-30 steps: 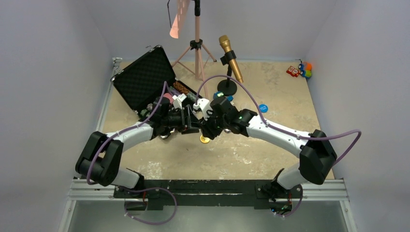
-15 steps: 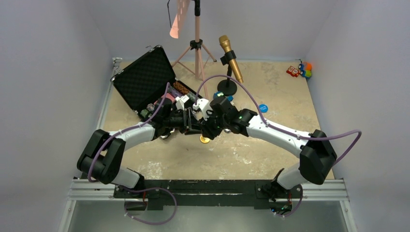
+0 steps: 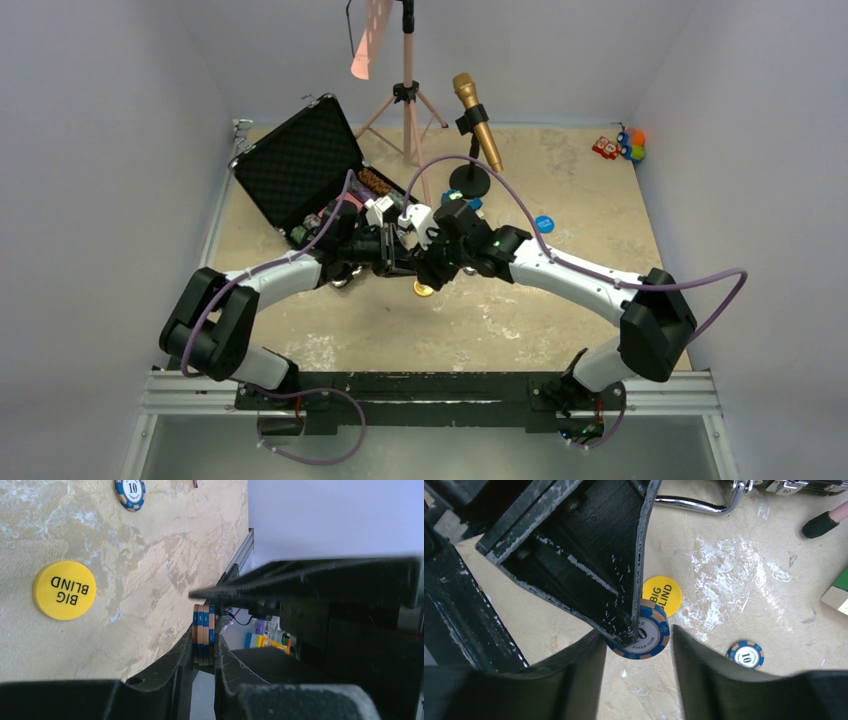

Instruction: Pack up texas hold em set

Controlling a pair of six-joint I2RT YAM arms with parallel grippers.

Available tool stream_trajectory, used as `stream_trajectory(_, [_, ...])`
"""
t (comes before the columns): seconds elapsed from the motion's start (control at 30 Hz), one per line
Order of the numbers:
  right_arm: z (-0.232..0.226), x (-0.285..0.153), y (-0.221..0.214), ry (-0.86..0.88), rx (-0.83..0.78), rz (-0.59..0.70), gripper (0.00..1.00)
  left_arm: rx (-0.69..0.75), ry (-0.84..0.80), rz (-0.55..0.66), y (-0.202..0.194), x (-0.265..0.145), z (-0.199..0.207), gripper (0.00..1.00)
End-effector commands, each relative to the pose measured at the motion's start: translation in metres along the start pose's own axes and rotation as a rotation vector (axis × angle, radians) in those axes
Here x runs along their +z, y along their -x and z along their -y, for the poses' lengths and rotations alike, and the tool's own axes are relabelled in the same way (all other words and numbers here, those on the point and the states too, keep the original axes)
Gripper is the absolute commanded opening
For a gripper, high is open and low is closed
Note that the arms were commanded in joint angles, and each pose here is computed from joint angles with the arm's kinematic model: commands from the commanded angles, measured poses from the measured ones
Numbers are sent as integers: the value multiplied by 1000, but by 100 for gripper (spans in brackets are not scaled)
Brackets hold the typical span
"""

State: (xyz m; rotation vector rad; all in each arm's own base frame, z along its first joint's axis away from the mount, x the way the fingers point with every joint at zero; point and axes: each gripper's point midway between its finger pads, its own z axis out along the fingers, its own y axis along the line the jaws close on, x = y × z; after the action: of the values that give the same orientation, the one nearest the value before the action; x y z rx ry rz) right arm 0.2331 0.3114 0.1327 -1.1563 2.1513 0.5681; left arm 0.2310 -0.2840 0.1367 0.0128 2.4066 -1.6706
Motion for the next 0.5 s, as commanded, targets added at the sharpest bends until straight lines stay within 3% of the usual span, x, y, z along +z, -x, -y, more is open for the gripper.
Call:
stream_trajectory(0.0, [3,-20,40,-31,-17,143,66,125,-21,-4,4,-9,27,0])
stream_trajectory(0.33, [-23,-72,92,108,-4,358,89,329,166,161,31,-65,64,0])
stream_trajectory(0.47, [-32,-105,118,244,54,480,90,470,245,280,48,-102,77,0])
